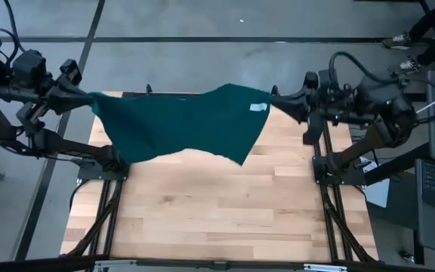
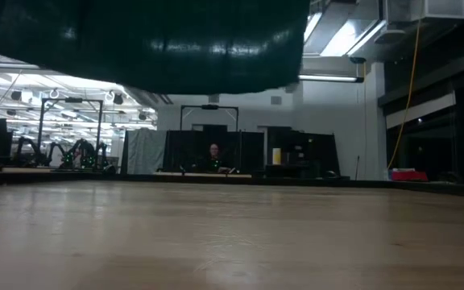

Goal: Fold microfiber towels
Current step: Fold the black towel on the table

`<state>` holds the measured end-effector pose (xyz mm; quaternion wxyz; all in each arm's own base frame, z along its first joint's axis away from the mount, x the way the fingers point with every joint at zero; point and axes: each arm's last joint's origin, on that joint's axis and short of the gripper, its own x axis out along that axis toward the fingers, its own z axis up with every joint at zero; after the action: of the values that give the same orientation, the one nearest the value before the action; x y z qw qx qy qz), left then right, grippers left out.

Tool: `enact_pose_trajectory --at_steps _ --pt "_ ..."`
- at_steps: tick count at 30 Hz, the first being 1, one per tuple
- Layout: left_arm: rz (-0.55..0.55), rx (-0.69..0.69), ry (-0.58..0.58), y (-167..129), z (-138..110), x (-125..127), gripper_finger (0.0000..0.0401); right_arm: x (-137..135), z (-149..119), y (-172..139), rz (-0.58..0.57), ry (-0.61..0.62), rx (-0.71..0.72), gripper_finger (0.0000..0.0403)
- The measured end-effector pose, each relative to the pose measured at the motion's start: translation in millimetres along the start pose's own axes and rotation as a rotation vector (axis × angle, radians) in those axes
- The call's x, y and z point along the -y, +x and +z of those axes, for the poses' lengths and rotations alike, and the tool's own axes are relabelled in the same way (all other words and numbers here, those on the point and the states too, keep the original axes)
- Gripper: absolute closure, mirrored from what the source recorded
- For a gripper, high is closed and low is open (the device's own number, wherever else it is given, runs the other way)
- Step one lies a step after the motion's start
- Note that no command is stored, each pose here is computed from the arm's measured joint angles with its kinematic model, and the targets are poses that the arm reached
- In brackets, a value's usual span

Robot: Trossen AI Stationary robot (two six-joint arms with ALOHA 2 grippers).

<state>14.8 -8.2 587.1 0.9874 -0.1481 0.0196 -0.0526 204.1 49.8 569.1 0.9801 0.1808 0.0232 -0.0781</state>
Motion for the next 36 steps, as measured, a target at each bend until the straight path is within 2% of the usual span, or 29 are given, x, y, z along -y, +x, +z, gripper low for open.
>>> enact_pose_trajectory --at_steps 15,23,26,29,33,36 --pt "-0.145 -0.060 -0.164 2.9 -0.6 2.8 0.0399 -80.2 -42.0 -13.8 0.041 0.057 0.001 0.0403" --pt "-0.322 0.030 -0.161 25.4 23.6 1.7 0.0399 -116.1 -53.8 -26.1 0.084 0.056 0.063 0.0403" --pt "-0.347 0.008 -0.151 46.0 27.5 -5.1 0.0399 -119.7 -54.0 -29.3 0.077 0.034 0.080 0.0403" --pt "-0.367 -0.044 -0.121 80.4 26.1 -10.7 0.0399 -120.3 -53.5 -30.7 0.069 0.013 0.088 0.0403" --pt "-0.407 -0.120 0.010 145.5 12.4 0.4 0.0399 -120.0 -52.2 -30.2 0.060 -0.020 0.099 0.0403" --pt "-0.390 -0.207 0.084 197.8 -9.9 14.4 0.0399 -118.9 -51.4 -28.8 0.046 -0.040 0.106 0.0403"
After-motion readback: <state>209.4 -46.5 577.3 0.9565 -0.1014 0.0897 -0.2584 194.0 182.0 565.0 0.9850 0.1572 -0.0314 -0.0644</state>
